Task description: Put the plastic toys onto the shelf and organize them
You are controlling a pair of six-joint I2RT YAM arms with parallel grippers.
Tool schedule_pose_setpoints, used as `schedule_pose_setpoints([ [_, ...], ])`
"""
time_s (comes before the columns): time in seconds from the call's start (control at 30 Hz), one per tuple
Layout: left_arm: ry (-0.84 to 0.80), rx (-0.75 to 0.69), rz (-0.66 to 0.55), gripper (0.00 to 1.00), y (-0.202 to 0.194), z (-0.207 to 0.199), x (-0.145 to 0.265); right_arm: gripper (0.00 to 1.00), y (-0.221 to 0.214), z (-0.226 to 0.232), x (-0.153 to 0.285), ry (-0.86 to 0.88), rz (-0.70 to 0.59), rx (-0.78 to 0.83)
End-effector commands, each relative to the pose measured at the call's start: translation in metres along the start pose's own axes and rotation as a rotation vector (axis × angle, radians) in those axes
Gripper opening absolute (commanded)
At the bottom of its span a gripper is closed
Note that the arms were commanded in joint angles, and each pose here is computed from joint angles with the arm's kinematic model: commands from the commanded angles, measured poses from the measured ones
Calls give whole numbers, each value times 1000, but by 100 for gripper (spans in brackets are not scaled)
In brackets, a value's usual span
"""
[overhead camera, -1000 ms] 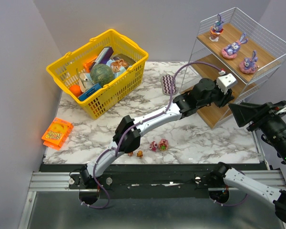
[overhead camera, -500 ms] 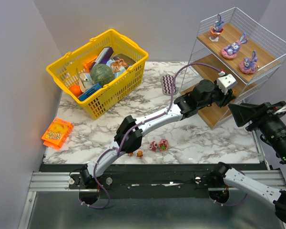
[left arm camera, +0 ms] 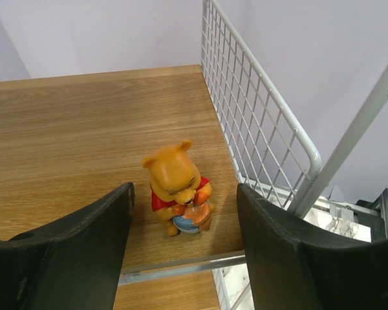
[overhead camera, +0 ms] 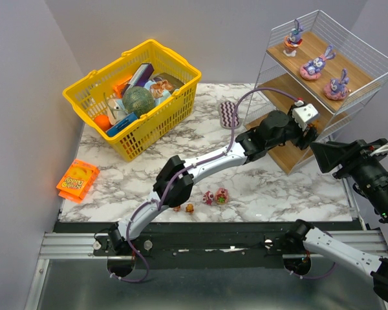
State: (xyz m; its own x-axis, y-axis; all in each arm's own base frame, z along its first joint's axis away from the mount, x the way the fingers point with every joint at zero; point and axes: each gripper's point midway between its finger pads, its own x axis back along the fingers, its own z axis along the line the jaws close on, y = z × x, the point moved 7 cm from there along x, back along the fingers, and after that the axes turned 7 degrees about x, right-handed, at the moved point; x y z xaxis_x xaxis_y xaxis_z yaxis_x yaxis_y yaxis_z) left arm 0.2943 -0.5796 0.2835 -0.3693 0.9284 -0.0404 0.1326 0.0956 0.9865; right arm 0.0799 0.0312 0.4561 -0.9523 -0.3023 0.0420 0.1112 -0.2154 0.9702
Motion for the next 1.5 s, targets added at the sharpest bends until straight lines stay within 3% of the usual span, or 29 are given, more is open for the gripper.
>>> schedule_pose_setpoints([
  [0.0,50,-4,121,77,-29,8,11,65,-4,-9,7,-40,-2,1],
  [0.43,78,-38,31,92,14,4,46,65,-5,-14,12,-60,-13,-8],
  [0.57,65,-48,-33,95,46,-6,73,65,-7,-16,13,-67,-8,-12],
  [0.63,74,-47,-11,96,40,-5,85,65,-9,-16,13,-64,-2,-10],
  [0.67,76,-51,-42,97,57,-9,96,65,-10,-16,13,-66,0,-17],
  [0.73,107,-38,-7,97,44,-6,113,66,-14,-15,11,-65,10,-21],
  [0.77,102,-32,-36,97,59,-11,127,66,-16,-15,10,-64,17,-19],
  [0.8,142,-22,3,97,43,-6,138,66,-18,-14,9,-60,22,-21],
  [0.87,197,13,-13,97,54,-6,163,66,-26,-12,5,-53,45,-25],
  [0.9,240,35,33,98,36,-2,176,66,-28,-10,3,-46,53,-25],
  [0.97,304,77,54,98,39,-2,203,66,-37,-5,-4,-20,77,-25],
  [1.17,629,351,188,98,-11,5,301,66,-61,20,-35,80,158,-19],
  [1.2,688,378,238,98,-35,7,320,66,-65,24,-41,97,168,-17],
  [1.23,748,453,217,97,-43,5,332,66,-68,28,-44,120,182,-18],
  [1.47,944,583,239,89,-101,-10,420,66,-87,44,-66,173,261,-10],
])
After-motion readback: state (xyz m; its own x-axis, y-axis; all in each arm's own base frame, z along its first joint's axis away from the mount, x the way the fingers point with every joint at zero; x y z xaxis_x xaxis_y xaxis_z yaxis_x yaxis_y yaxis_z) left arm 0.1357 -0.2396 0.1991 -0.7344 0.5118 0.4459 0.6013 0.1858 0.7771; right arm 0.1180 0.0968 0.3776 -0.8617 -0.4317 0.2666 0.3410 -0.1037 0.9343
